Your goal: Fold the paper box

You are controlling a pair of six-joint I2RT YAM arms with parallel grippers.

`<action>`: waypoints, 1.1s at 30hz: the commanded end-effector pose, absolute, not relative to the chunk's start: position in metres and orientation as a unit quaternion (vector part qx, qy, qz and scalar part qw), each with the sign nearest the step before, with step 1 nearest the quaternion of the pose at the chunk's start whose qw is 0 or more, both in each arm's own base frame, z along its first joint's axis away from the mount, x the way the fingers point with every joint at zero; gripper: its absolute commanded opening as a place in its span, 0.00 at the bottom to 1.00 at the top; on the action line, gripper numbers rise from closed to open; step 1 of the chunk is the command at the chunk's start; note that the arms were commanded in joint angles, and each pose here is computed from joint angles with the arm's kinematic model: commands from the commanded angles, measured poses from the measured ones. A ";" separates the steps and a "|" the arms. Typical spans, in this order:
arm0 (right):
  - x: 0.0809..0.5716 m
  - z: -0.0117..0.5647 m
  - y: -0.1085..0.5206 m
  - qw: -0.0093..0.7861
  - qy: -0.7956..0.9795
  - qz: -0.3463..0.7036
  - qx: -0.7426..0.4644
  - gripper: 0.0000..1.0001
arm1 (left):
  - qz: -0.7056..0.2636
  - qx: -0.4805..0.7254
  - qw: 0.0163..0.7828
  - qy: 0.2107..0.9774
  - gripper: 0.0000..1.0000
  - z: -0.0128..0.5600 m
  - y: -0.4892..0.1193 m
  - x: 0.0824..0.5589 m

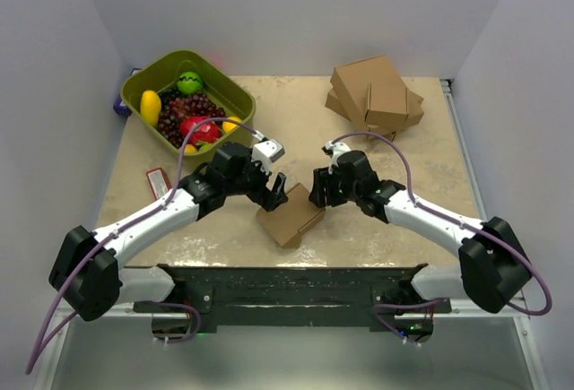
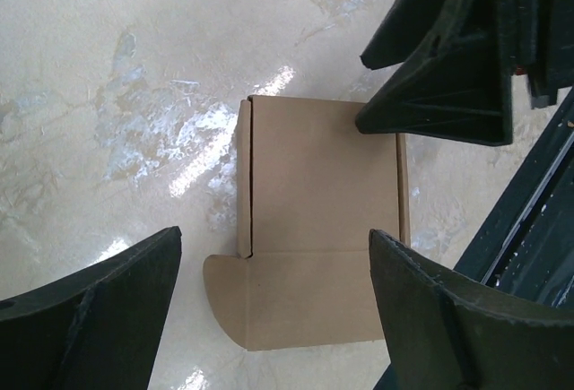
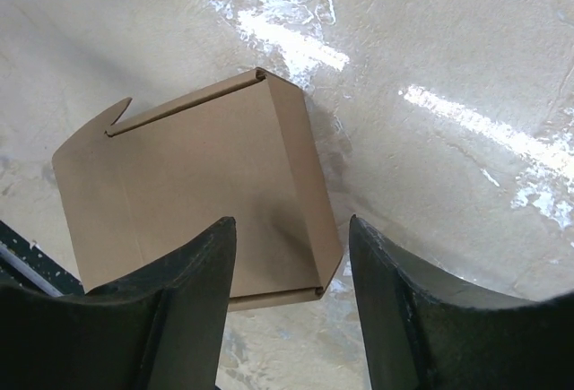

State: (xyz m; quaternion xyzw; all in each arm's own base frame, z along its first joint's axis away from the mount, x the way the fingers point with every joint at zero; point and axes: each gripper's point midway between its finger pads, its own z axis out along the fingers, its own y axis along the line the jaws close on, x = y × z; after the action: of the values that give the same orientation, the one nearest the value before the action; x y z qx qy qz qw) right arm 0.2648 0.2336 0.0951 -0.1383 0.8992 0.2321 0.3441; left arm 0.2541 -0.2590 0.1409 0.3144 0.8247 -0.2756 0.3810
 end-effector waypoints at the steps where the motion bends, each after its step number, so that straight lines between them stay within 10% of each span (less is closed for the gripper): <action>1: 0.282 0.109 0.244 0.365 0.881 0.261 -0.147 0.55 | -0.294 0.331 0.403 0.801 0.86 0.156 -0.264 0.254; 10: 0.290 0.082 0.239 0.339 0.895 0.260 -0.132 0.46 | -0.301 0.336 0.404 0.796 0.85 0.158 -0.265 0.252; 14: 0.293 0.064 0.231 0.320 0.906 0.250 -0.117 0.27 | -0.305 0.338 0.404 0.794 0.85 0.160 -0.265 0.250; 33: 0.302 0.038 0.221 0.286 0.918 0.256 -0.095 0.26 | -0.311 0.329 0.450 0.769 0.91 0.186 -0.262 0.250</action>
State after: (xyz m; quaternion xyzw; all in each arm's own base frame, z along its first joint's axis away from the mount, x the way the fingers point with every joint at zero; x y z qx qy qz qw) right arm 0.2956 0.2179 0.0288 -0.0914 0.9255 0.2446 0.2742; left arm 0.2431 -0.2631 0.1640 0.3292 0.7962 -0.3080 0.4035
